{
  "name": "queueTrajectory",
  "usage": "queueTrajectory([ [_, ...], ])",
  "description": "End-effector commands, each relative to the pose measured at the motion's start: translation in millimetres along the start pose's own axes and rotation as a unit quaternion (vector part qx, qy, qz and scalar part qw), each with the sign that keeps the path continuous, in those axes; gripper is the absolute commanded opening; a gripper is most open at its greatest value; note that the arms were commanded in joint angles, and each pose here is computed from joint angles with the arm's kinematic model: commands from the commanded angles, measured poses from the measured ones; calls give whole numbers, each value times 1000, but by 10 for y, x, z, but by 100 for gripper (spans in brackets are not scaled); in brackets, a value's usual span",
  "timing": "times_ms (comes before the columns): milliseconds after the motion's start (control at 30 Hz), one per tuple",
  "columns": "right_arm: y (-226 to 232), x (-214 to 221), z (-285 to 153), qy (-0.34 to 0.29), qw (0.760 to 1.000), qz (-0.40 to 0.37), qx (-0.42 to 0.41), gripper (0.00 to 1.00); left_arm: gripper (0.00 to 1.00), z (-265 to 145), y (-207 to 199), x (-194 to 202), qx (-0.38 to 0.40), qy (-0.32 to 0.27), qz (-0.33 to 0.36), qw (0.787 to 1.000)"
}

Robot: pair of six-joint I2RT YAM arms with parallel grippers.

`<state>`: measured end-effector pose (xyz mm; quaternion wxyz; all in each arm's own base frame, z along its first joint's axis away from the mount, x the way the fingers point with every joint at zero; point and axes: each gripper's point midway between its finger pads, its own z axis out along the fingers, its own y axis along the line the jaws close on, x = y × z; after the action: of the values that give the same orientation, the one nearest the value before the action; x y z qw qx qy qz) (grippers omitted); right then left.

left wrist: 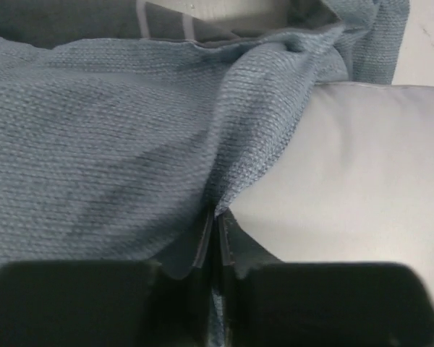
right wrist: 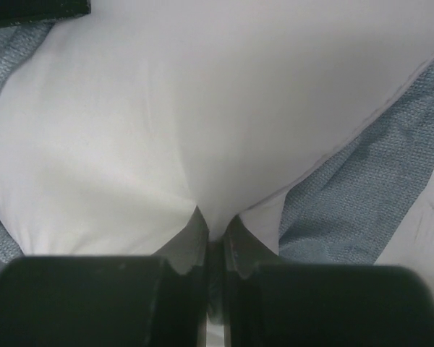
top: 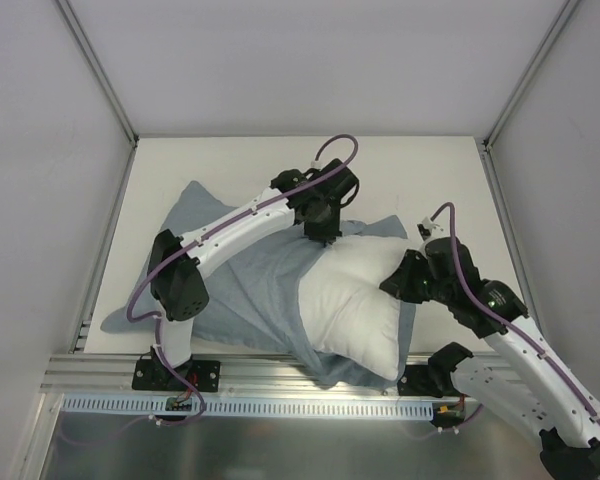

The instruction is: Remove the pillowcase from the pillow

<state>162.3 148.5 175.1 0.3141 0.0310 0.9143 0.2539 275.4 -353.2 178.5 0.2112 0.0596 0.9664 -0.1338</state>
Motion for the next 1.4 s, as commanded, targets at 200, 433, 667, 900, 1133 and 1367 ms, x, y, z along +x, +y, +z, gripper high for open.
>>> queueTrajectory([
  [200, -394, -340, -429, -86, 991, -27, 103, 1, 0, -362, 1124, -248, -85, -21, -115, 990],
  [433, -490, -292, -660, -111, 988, -13, 109, 1, 0, -787, 1902, -500, -90, -70, -200, 973],
  [667, -340, -369, -723, -112, 990, -2, 87, 1, 0, -797, 1723, -434, -59, -64, -172, 981],
  [900, -134, -683, -743, -126, 989, -1, 83, 1, 96, -1132, 1075, -422, -3, -106, -68, 992],
  [1133, 148, -1006, -649, -144, 988, 10, 55, 1, 99, -1399, 307, 106, 56, -114, -21, 992],
  [1367, 345, -1215, -546, -147, 989, 9, 34, 1, 98, -1325, -149, 810, 43, -124, -30, 991],
])
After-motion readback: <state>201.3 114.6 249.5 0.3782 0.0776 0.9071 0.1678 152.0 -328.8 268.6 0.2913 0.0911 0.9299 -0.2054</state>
